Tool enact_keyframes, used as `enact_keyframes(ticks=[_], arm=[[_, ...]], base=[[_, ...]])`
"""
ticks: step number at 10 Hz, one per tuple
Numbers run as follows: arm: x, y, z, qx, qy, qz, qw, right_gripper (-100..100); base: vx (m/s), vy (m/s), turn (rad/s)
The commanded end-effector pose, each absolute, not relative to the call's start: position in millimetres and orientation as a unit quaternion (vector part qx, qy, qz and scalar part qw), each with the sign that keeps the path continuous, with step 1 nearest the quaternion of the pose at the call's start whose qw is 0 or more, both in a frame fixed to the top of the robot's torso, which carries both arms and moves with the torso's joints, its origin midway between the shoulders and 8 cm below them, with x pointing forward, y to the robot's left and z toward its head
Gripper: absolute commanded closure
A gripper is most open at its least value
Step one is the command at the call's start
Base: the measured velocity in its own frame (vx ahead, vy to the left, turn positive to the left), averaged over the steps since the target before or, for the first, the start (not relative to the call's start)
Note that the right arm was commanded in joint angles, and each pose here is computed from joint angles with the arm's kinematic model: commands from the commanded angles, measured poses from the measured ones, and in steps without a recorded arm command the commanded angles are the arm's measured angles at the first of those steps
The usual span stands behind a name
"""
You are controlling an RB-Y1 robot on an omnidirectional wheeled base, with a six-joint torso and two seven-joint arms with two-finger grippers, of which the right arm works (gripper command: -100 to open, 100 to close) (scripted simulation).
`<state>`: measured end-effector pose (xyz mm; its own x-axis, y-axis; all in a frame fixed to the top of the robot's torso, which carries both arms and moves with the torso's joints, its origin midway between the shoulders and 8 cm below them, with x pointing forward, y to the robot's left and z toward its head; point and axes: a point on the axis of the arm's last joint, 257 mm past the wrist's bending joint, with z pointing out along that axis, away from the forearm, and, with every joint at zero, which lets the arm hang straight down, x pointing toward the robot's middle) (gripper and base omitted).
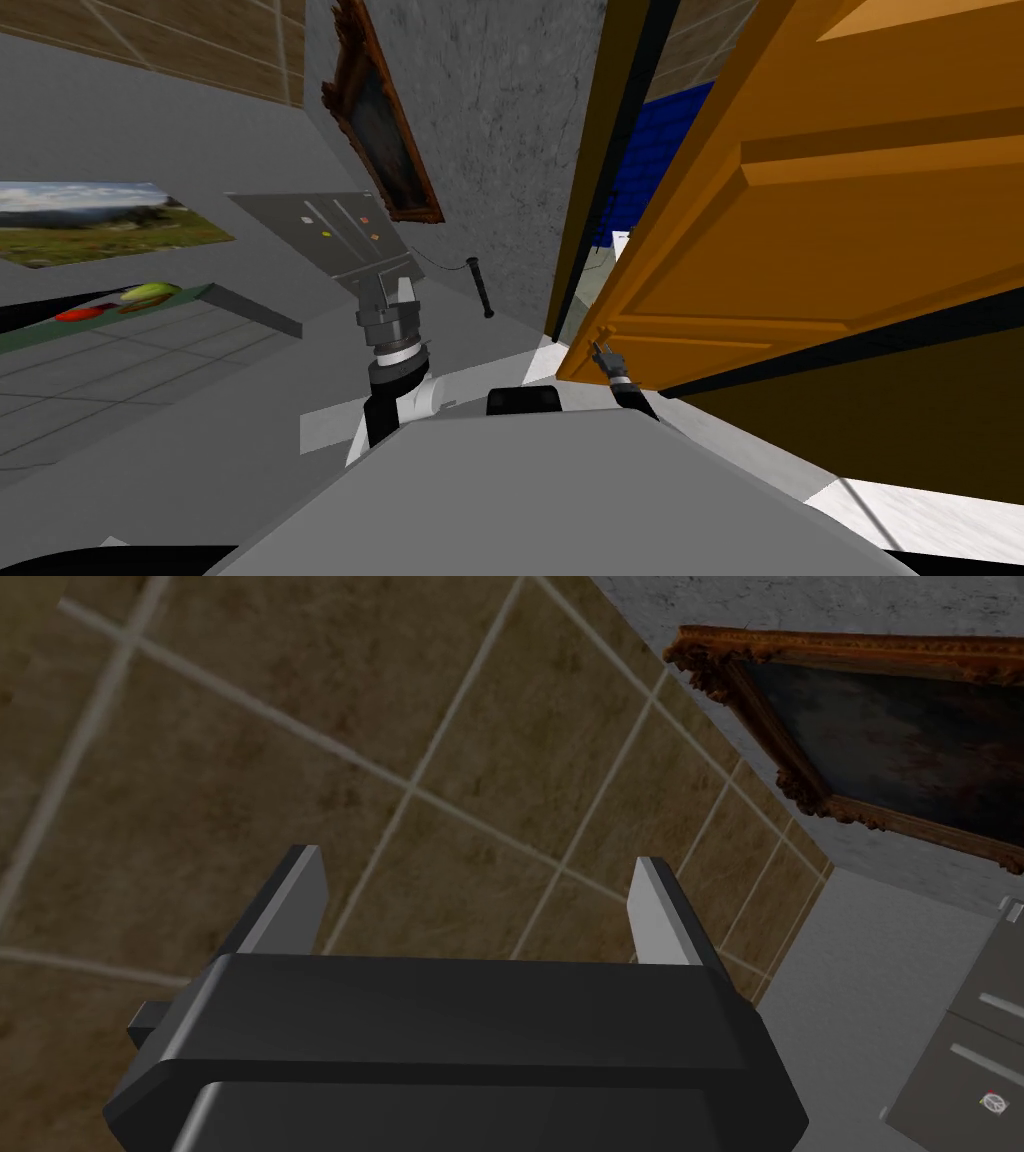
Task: Pull the door open
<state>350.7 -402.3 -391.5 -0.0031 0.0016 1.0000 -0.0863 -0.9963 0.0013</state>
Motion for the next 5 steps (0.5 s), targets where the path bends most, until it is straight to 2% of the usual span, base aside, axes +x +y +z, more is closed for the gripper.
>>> enact_keyframes(ticks=[1,3,4,5], arm=[[340,-402,-392,0.707,-0.020,0.707,0.022,100],[333,-399,-391,0.707,-0.012,0.707,0.012,100],[336,-400,-392,0.707,-0.014,0.707,0.016,100],[328,-399,-393,0.708,-0.008,0.706,0.008,100]], base=[[-0.234,-0.035,0.140],[-0.224,-0.040,0.112],[-0.113,-0.016,0.026],[-0.152,-0.013,0.133]])
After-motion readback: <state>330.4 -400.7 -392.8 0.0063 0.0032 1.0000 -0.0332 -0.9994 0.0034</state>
